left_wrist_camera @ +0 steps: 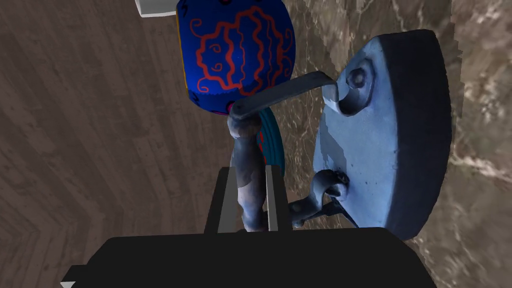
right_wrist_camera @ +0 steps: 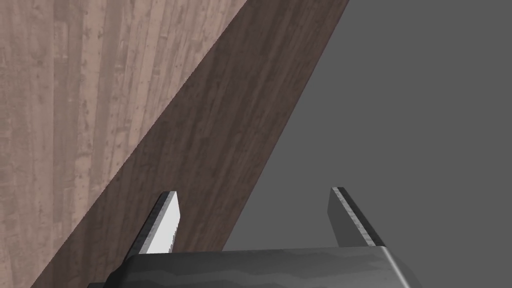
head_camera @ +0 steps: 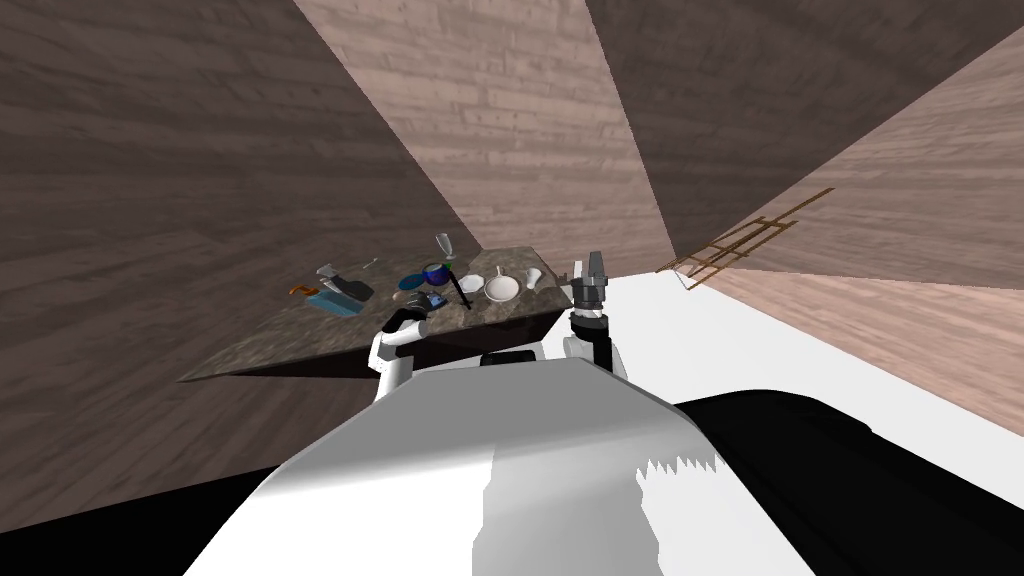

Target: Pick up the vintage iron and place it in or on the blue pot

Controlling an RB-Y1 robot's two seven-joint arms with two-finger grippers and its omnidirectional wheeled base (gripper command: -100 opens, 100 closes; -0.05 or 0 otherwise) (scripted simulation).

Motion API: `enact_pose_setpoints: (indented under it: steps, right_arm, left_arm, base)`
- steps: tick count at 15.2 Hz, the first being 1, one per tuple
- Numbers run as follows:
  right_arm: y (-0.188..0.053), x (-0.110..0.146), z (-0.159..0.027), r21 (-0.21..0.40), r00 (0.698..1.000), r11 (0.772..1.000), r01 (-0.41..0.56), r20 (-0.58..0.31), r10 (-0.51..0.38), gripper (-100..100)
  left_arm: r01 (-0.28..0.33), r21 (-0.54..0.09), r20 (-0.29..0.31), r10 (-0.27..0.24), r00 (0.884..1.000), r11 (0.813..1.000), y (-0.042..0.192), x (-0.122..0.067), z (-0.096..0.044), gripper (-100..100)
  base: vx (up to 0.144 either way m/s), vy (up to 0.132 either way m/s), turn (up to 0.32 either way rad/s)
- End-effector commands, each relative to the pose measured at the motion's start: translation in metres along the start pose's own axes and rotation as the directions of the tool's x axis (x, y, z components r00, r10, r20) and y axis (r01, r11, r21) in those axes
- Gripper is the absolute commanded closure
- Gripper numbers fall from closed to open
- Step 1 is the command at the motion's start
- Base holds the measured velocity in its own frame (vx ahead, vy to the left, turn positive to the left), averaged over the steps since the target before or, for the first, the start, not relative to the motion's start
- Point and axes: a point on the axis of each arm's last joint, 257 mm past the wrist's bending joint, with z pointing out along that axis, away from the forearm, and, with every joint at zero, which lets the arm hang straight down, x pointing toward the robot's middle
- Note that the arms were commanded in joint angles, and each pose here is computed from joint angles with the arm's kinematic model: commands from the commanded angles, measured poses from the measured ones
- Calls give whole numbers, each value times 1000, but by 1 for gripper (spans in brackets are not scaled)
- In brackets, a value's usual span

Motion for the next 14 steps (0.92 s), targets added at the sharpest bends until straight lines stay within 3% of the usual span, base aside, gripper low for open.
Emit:
enact_pose_setpoints:
  steps: [1,3,4,14]
  right_arm:
    - [0,0,0,0,1000,1000,0,0,0,0]
    - [0,0,0,0,1000,1000,0,0,0,0]
    - [0,0,0,0,1000,1000,0,0,0,0]
    - [0,0,0,0,1000,1000,0,0,0,0]
  left_arm:
    - [0,0,0,0,1000,1000,0,0,0,100]
    - [0,2,0,0,1000,1000,-1,0,0,100]
    - [9,-26,-15,-9,1000,1000,3,6,2,-100]
    - [27,-126,-43,-32,999,992,10,14,4,-100]
  base:
    - [0,0,0]
    - [0,0,0]
    - [-27,-31,-182]
    - [-49,-60,-168]
